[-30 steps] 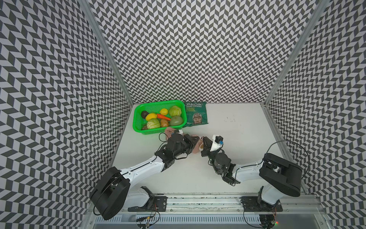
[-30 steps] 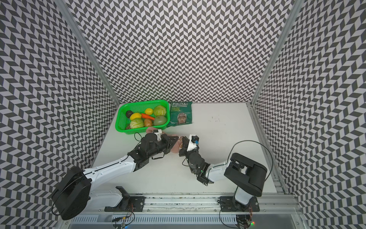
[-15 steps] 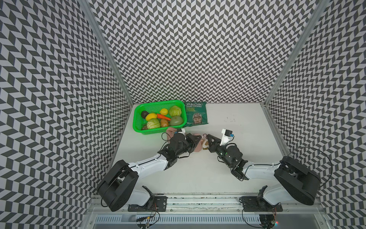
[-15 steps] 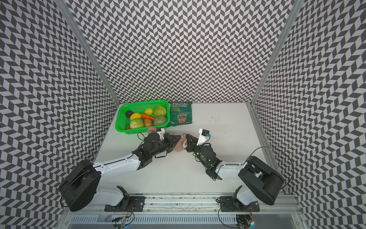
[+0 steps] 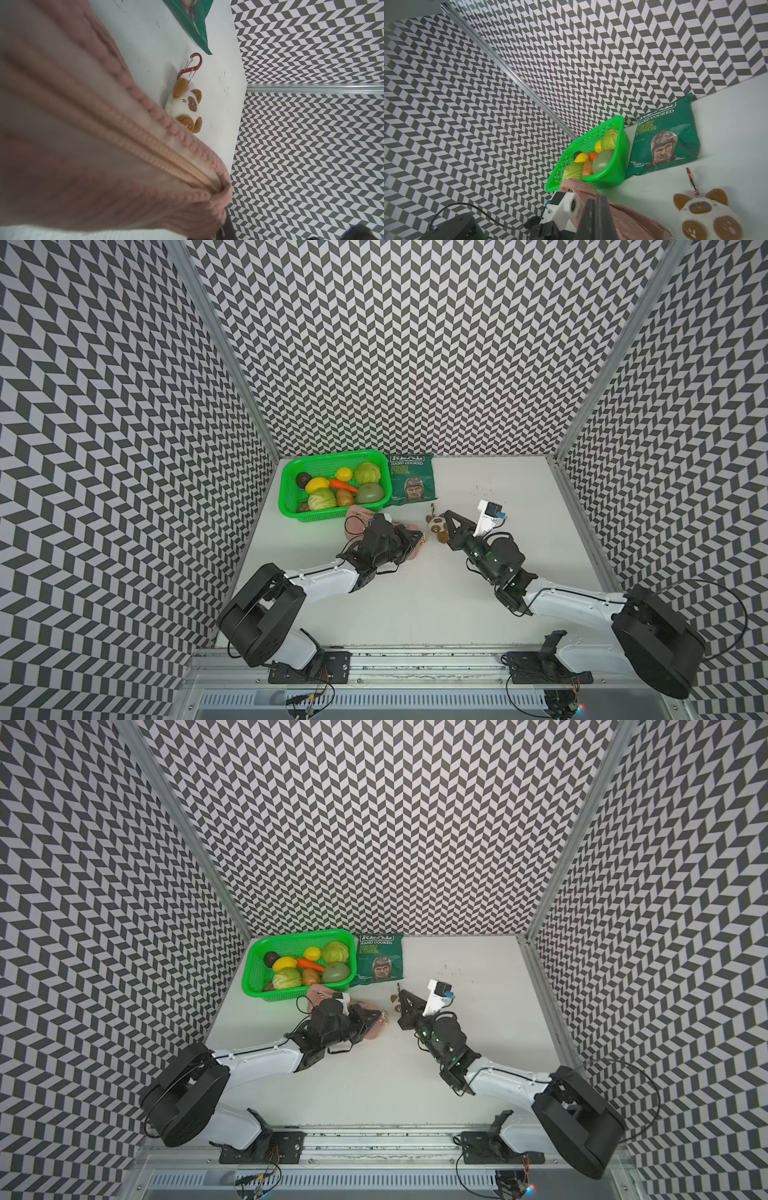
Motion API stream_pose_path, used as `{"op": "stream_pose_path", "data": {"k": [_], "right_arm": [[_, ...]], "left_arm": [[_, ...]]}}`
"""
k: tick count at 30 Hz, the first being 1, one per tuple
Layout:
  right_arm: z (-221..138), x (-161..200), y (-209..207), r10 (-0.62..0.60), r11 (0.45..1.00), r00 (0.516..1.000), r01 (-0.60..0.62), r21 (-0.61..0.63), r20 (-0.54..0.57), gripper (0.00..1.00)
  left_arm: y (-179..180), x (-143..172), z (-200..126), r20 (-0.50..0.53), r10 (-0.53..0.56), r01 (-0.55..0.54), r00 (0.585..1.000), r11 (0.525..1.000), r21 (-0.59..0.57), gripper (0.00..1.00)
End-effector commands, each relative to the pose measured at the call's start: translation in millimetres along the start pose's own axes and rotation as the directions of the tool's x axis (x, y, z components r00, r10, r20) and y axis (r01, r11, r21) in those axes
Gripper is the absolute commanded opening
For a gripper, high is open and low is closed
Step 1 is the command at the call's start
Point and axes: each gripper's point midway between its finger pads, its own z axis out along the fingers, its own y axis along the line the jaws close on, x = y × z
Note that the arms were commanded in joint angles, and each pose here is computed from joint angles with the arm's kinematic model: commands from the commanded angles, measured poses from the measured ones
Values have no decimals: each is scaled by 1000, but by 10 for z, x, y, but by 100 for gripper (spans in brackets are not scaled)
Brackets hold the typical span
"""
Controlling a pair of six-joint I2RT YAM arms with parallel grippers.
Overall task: Remove the decoration from the bag
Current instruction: Remove the decoration item from the bag, then place the bag at the center of the board.
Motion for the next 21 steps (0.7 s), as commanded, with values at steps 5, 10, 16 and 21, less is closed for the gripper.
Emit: {"op": "stream_pose_path", "data": {"k": [5, 10, 16, 21], "right_arm": [[-204, 188, -413, -30, 987, 995, 44, 157, -91, 0], [-317, 263, -539, -34, 978, 991, 60, 201, -131, 0], [-398, 224, -641, -41, 966, 990, 75, 249, -137, 8], [-449, 150, -665, -48, 959, 990, 83, 271, -132, 34]], "left_arm": [[38, -24, -115, 36, 23, -22, 999, 999, -37, 0], [-11, 148, -35, 18, 19, -18, 1000, 999, -34, 0], [-167, 232, 212, -54, 142, -144, 988, 989, -22, 86], [-603, 247, 39, -63, 315, -312, 947, 949, 50, 100]]}}
